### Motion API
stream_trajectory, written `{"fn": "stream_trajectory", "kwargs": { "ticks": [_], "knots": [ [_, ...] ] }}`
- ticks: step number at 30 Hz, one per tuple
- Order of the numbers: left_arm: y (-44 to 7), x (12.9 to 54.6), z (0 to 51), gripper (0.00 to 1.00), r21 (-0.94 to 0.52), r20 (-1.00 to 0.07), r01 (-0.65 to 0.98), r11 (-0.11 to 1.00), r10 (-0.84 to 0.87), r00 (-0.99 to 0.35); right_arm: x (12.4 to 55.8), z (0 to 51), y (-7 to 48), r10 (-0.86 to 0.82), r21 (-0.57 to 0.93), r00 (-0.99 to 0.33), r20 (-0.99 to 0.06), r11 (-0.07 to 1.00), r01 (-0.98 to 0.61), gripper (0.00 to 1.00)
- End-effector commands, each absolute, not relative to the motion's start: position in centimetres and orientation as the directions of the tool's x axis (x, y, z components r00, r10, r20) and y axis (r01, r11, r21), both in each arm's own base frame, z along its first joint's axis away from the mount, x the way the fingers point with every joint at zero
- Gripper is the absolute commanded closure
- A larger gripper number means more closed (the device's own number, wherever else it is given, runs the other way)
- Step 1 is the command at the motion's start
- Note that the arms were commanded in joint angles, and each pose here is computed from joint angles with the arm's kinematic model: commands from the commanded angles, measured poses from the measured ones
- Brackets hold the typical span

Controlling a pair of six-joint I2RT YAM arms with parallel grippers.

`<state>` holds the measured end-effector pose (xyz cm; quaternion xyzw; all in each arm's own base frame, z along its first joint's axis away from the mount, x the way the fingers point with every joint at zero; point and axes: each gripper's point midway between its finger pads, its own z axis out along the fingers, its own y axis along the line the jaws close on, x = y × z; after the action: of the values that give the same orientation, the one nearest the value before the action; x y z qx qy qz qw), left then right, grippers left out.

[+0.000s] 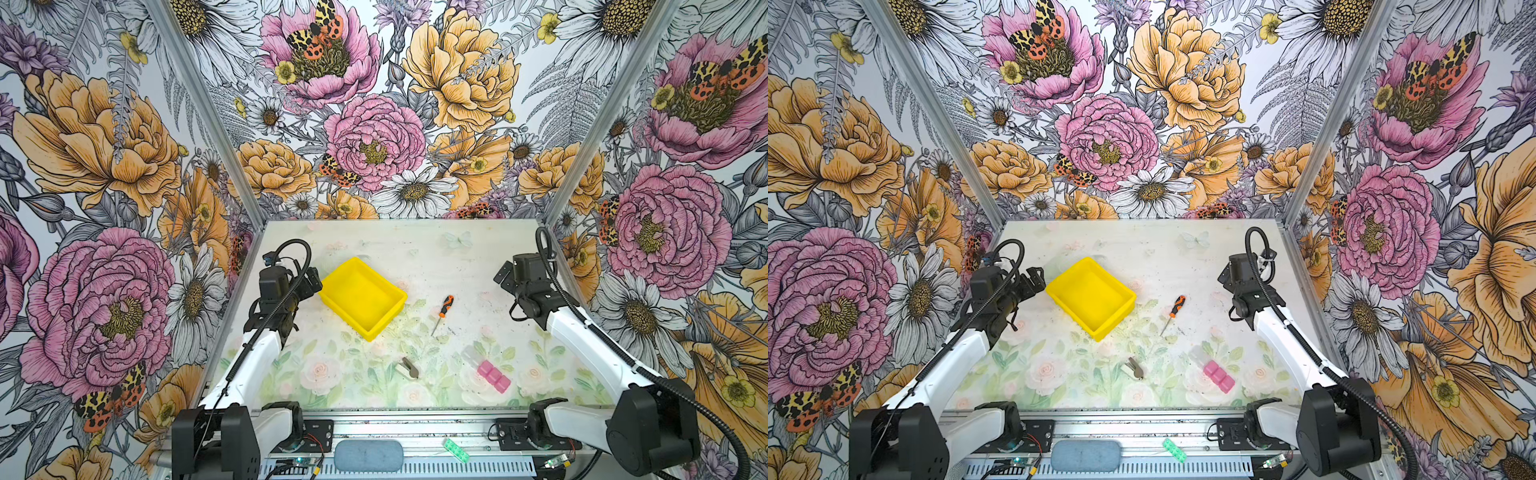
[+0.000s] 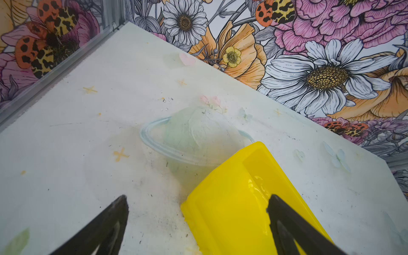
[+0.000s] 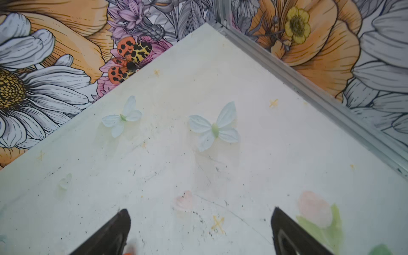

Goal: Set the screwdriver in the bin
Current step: 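Reach the right gripper toward the screwdriver while the left arm nears the bin, then lower the right gripper over the screwdriver handle and close on it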

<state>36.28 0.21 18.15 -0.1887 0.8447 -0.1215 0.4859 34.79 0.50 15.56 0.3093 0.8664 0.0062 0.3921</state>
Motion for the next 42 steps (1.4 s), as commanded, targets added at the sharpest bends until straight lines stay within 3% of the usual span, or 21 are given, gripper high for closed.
{"fn": "stream_trajectory", "kwargs": {
  "ticks": [1,15,27,42],
  "knots": [
    [-2.6,34.9,18.0,0.01,-0.458,-0.679,-0.157,0.875,-0.459,-0.573,33.8,14.5,3.1,0.623,0.296,-0.547,-0.56,0.767,0.57,0.01],
    [-11.6,31.1,20.9,0.01,-0.583,-0.628,0.126,0.802,-0.347,-0.696,35.0,11.7,12.7,0.506,0.258,-0.74,-0.444,0.863,0.435,0.01],
    [-18.9,25.8,23.6,0.01,-0.566,-0.7,0.439,0.697,-0.125,-0.703,36.0,8.6,15.8,0.435,0.19,-0.804,-0.405,0.9,0.392,0.0],
    [-20.2,22.9,21.6,0.01,-0.544,-0.692,0.439,0.716,-0.086,-0.717,36.4,5.3,18.2,0.354,0.119,-0.859,-0.37,0.935,0.334,0.01]
  ]
}}
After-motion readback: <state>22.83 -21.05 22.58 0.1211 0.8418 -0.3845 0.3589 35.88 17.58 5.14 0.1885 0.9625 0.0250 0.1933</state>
